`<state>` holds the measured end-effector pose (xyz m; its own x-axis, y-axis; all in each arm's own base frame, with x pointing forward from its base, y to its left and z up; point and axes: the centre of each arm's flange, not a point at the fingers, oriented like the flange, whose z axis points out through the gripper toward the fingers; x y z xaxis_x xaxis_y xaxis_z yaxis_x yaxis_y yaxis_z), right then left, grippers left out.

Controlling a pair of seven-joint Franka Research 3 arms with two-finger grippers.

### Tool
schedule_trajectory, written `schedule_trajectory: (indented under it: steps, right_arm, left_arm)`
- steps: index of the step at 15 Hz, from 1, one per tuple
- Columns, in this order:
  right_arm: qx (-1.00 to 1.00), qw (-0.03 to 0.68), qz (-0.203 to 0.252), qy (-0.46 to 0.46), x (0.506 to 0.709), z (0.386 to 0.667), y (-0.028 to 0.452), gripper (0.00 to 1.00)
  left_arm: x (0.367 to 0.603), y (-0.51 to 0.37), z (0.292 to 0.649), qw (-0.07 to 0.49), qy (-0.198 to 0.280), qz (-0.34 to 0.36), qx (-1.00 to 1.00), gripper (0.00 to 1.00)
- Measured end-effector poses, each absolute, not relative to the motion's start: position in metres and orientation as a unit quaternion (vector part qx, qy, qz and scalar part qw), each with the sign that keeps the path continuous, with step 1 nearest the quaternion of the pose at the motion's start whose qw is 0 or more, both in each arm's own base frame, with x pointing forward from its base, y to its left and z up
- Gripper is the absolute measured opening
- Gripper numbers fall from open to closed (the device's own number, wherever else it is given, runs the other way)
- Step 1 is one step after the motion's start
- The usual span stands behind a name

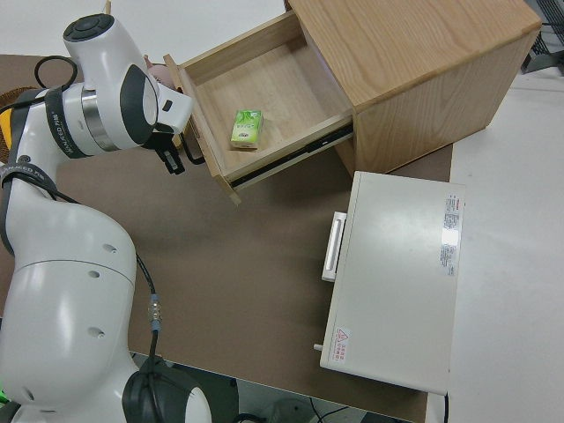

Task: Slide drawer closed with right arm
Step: 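Push the drawer front away from the robot with the right gripper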

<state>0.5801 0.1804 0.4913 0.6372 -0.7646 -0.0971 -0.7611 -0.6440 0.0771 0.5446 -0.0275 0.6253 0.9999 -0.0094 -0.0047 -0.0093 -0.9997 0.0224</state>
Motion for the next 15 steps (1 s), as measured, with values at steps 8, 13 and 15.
schedule_trajectory:
  steps: [8,13,15]
  right_arm:
    - [0.902,0.01,-0.054,-0.427,0.598,0.494,0.153,0.01]
    - [0.901,0.012,-0.054,-0.431,0.612,0.491,0.119,0.01]
    - [0.9,0.012,-0.054,-0.432,0.617,0.49,0.104,0.01]
  left_arm:
    - [0.545,-0.027,0.625,0.011,-0.005,-0.002,1.0,1.0]
    - [0.545,-0.027,0.625,0.011,-0.005,-0.002,1.0,1.0]
    - [0.545,-0.027,0.625,0.011,-0.005,-0.002,1.0,1.0]
